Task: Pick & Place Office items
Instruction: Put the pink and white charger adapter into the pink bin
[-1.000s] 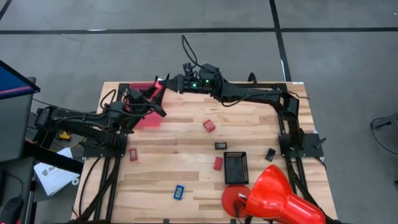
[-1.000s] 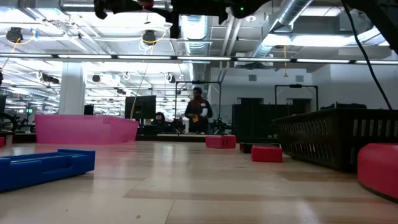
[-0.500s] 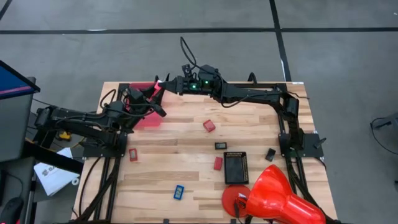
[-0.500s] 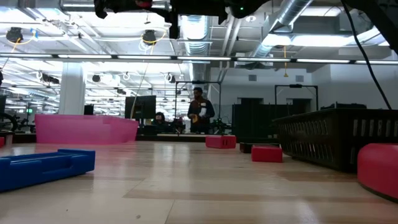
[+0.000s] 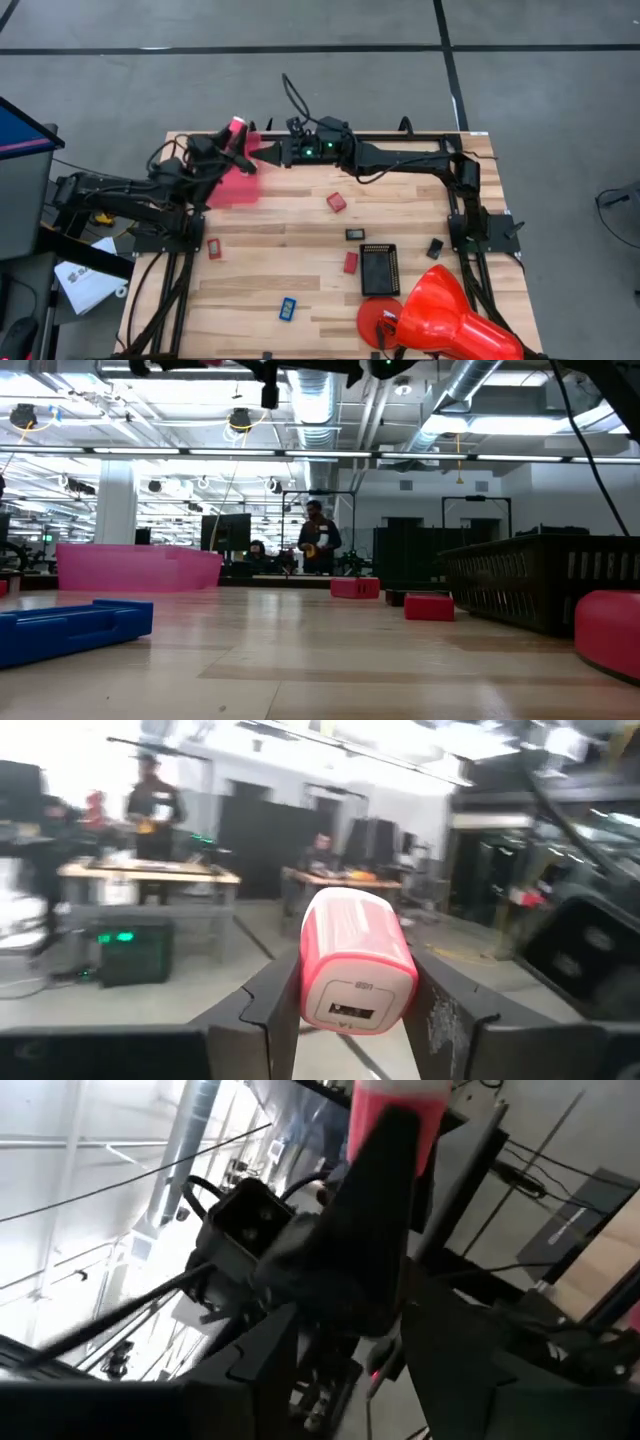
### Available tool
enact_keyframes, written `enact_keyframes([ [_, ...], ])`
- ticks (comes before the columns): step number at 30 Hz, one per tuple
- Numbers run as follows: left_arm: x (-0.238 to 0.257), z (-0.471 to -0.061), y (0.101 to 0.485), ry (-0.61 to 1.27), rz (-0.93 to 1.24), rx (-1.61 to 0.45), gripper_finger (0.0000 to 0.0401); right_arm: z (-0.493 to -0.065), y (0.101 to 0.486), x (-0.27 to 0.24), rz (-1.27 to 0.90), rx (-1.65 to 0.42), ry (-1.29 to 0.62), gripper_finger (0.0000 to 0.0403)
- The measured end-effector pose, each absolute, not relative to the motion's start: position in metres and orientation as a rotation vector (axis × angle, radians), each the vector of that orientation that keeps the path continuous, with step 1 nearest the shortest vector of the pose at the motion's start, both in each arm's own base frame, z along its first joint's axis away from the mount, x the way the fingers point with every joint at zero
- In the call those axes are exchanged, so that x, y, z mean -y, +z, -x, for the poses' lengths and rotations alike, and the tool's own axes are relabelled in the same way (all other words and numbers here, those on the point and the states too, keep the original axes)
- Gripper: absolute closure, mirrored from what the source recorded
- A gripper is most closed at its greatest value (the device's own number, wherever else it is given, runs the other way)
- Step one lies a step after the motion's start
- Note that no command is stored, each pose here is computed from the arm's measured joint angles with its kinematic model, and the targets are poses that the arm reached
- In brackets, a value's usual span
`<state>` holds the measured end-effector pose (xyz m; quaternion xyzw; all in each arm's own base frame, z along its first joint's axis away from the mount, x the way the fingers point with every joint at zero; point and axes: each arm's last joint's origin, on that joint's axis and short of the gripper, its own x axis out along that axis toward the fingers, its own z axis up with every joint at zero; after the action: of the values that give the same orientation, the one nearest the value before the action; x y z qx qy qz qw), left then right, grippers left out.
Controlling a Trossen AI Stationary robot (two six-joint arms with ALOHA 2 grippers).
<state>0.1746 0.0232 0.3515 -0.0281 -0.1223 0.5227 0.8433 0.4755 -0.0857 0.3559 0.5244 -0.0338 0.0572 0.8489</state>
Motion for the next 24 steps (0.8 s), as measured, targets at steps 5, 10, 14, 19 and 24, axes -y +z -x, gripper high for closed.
enact_keyframes([
  [5,-0.025,-0.157,0.359,1.169,0.028,0.243,0.0266,-0.476,0.356,0.079,-1.105,0.053,0.141,0.0215],
  [10,-0.024,-0.142,0.357,1.22,-0.027,0.143,0.0266,-0.463,0.376,0.053,-1.02,-0.025,0.186,0.0201],
  [14,-0.021,-0.125,0.354,1.188,-0.011,0.115,0.0266,-0.432,0.399,0.04,-0.889,-0.143,0.095,0.0193],
  [19,-0.018,-0.102,0.337,1.059,0.092,0.074,0.0266,-0.379,0.429,0.029,-0.74,-0.244,-0.087,0.0185],
  [24,-0.018,-0.092,0.303,0.879,0.283,-0.127,0.0266,-0.331,0.453,0.016,-0.649,-0.294,-0.198,0.0181],
])
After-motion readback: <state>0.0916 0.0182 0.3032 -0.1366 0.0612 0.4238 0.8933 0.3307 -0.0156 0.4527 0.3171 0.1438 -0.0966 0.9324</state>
